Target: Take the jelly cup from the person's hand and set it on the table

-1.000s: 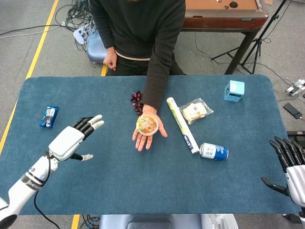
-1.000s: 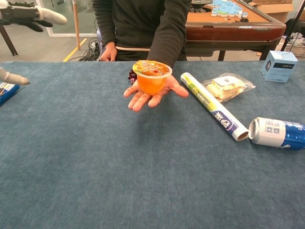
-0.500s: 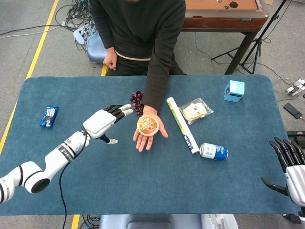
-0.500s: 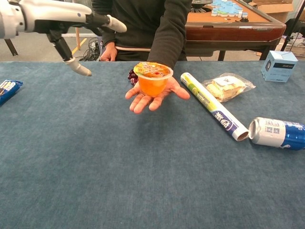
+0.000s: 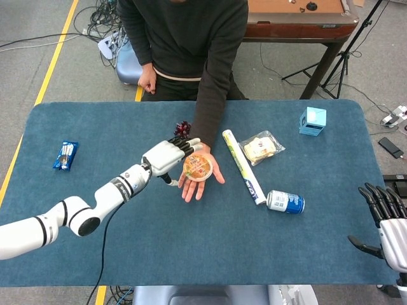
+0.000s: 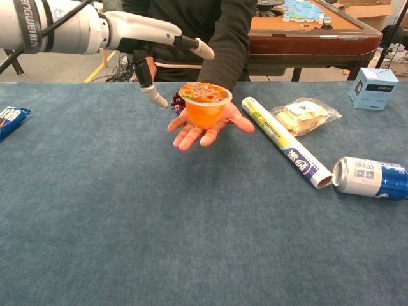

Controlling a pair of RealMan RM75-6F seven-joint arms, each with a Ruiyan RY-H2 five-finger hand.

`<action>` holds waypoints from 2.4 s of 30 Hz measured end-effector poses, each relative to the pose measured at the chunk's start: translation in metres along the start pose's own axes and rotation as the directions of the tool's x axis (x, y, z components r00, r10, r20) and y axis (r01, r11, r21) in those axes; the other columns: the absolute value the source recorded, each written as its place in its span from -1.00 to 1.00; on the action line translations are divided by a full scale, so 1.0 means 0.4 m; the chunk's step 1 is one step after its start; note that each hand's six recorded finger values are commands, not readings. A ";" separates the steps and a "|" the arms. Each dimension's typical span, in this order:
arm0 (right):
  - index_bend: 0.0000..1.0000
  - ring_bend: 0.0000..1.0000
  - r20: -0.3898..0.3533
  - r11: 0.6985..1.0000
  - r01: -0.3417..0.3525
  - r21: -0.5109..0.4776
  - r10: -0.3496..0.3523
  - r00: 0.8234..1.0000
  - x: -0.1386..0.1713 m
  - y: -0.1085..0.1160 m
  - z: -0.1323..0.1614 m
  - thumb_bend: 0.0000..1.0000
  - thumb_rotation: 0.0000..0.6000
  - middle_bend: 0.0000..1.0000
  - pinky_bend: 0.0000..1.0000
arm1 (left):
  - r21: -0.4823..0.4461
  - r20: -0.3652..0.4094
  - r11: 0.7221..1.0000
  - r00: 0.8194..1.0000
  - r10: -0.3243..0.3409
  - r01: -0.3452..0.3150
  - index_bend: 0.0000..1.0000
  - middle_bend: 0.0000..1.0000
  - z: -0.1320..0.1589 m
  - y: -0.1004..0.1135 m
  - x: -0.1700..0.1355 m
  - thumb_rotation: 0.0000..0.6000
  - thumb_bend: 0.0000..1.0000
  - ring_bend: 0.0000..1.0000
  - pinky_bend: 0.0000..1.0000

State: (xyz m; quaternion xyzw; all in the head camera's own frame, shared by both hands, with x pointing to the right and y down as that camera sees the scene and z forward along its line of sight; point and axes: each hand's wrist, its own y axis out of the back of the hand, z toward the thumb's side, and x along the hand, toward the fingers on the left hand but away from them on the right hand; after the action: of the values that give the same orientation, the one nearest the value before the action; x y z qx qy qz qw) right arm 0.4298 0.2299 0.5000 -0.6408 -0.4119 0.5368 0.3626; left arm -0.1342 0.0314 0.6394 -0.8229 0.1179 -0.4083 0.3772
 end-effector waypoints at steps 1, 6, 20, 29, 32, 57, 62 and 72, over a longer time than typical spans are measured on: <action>-0.97 -1.00 0.003 1.000 -0.001 -0.001 0.001 1.000 0.000 -0.001 -0.002 -0.87 1.00 -0.91 -0.89 | 0.011 0.004 1.000 1.000 -0.004 0.004 -1.00 -1.00 0.006 -0.001 0.007 1.00 -0.72 -1.00 -0.89; -0.97 -1.00 0.014 1.000 -0.005 -0.007 0.005 1.000 0.005 -0.006 -0.012 -0.87 1.00 -0.91 -0.89 | 0.055 0.022 0.998 0.999 -0.024 0.023 -0.99 -1.00 0.038 -0.008 0.043 1.00 -0.73 -1.00 -0.89; -0.97 -1.00 0.040 1.000 -0.013 -0.017 0.013 0.999 0.015 -0.016 -0.031 -0.87 1.00 -0.91 -0.89 | 0.101 0.005 0.994 0.999 -0.047 0.047 -0.60 -1.00 0.065 -0.023 0.108 1.00 -0.72 -0.84 -0.62; -0.97 -1.00 0.050 1.000 -0.013 -0.020 0.014 0.999 0.021 -0.019 -0.037 -0.87 1.00 -0.91 -0.89 | 0.092 0.008 0.995 0.999 -0.048 0.047 -0.36 -0.84 0.087 -0.037 0.133 1.00 -0.72 -0.49 -0.27; -0.97 -1.00 0.056 1.000 -0.010 -0.022 0.012 0.998 0.024 -0.018 -0.042 -0.87 1.00 -0.91 -0.89 | 0.085 0.008 0.996 0.999 -0.039 0.038 -0.21 -0.68 0.089 -0.037 0.138 1.00 -0.72 -0.34 -0.20; -0.97 -1.00 0.033 1.000 -0.010 -0.027 0.011 0.999 0.016 -0.022 -0.025 -0.87 1.00 -0.91 -0.89 | -0.102 -0.049 0.987 0.991 0.122 -0.127 -0.04 -0.38 -0.045 0.040 0.015 1.00 -0.72 -0.09 -0.04; -0.97 -1.00 0.022 1.000 -0.013 -0.026 0.014 1.000 0.012 -0.023 -0.017 -0.87 1.00 -0.91 -0.89 | -0.092 -0.097 0.986 0.987 0.129 -0.137 -0.04 -0.38 -0.112 0.033 -0.049 1.00 -0.72 -0.10 -0.04; -0.97 -1.00 0.006 0.999 -0.023 -0.023 0.023 1.000 0.006 -0.029 -0.003 -0.87 1.00 -0.91 -0.89 | -0.057 -0.197 0.996 0.979 0.053 -0.066 -0.05 -0.38 -0.221 -0.067 -0.099 1.00 -0.72 -0.10 -0.04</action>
State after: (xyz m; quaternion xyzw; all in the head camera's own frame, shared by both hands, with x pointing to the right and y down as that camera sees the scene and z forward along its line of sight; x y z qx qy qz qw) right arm 0.4294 0.2368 0.5096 -0.6480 -0.4119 0.5380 0.3479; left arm -0.2298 0.0235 0.6693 -0.7865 0.1918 -0.4717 0.3495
